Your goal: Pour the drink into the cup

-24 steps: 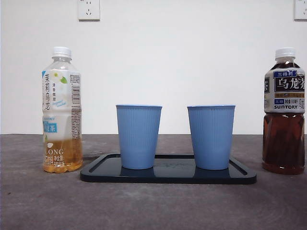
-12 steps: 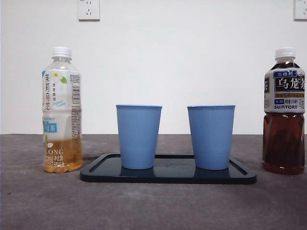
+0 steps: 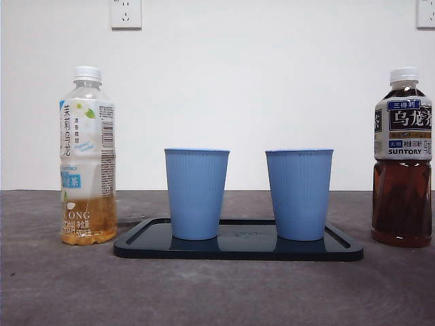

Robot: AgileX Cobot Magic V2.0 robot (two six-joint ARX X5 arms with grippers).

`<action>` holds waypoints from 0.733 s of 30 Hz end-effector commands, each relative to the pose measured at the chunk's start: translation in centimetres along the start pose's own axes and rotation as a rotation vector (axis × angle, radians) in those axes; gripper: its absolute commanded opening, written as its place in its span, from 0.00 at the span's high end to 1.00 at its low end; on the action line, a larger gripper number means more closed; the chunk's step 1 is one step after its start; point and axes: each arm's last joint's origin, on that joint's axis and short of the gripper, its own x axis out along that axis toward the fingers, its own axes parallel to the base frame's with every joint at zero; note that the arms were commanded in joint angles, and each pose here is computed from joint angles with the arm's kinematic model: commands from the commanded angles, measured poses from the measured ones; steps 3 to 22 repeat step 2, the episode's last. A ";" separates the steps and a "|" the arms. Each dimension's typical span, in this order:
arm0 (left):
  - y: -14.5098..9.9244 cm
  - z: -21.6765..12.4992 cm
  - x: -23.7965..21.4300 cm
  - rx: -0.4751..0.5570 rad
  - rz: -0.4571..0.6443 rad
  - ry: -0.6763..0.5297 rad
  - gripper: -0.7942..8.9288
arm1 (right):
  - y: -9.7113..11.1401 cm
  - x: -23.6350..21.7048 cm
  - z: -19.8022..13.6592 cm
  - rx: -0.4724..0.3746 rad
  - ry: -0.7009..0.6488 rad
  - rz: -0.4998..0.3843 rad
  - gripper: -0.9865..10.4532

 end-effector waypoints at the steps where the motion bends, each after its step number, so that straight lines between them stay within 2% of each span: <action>1: 0.0 -0.7 0.2 0.015 0.003 0.020 0.88 | 0.0 0.0 -0.1 -0.007 -0.007 -0.004 0.90; 22: 0.0 -0.7 0.2 0.015 0.003 0.020 0.88 | 0.0 0.0 -0.1 -0.007 -0.007 -0.004 0.90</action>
